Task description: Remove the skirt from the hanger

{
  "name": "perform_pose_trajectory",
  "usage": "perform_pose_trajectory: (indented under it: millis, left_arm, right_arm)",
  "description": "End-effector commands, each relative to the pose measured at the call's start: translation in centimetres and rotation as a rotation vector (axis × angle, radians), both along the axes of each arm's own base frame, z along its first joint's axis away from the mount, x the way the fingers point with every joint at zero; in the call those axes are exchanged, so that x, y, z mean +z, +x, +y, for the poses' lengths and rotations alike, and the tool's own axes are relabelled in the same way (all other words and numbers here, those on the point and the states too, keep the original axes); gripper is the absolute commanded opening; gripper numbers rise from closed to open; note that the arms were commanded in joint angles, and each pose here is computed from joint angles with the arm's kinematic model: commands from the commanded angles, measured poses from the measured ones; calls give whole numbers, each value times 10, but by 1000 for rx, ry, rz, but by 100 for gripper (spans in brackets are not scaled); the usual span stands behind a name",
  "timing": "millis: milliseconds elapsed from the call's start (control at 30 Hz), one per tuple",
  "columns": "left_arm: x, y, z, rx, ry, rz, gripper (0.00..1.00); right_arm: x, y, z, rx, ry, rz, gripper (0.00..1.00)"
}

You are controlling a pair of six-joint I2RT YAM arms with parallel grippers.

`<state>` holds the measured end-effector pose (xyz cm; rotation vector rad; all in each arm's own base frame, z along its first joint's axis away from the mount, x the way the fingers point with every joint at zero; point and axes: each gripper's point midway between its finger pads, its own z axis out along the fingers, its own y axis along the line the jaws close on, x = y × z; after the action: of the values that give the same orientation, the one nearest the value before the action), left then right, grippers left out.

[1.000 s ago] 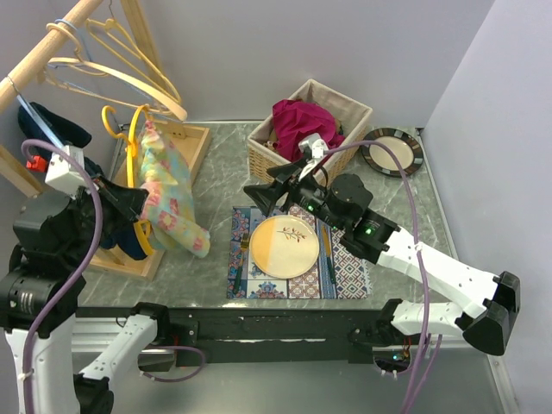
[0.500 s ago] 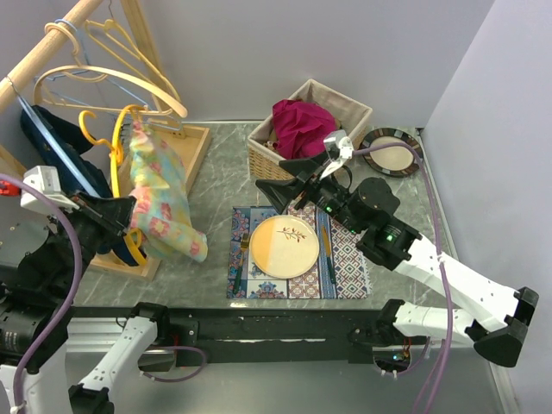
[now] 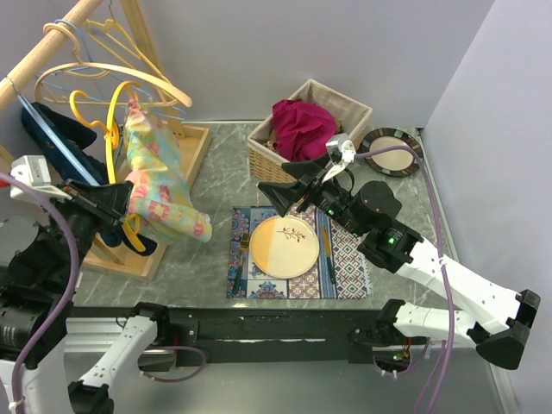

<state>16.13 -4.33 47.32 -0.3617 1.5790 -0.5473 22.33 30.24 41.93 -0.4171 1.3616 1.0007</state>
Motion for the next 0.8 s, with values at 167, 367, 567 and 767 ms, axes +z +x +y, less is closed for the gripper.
perform_pose_trajectory:
  millis: [167, 367, 567, 767]
  left_arm:
    - [72, -52, -10, -105, -34, -285, 1]
    - [60, -68, -21, -182, -52, -285, 1]
    - [58, -72, -46, -333, -30, -313, 1]
    - [49, -69, -72, -490, -9, -310, 1]
  right_arm:
    - [12, -1, -4, -13, 19, -32, 89]
    - [15, -2, -12, -38, 29, -46, 89]
    - [16, -1, -9, -32, 15, -27, 91]
    - [15, -4, -7, -11, 13, 8, 97]
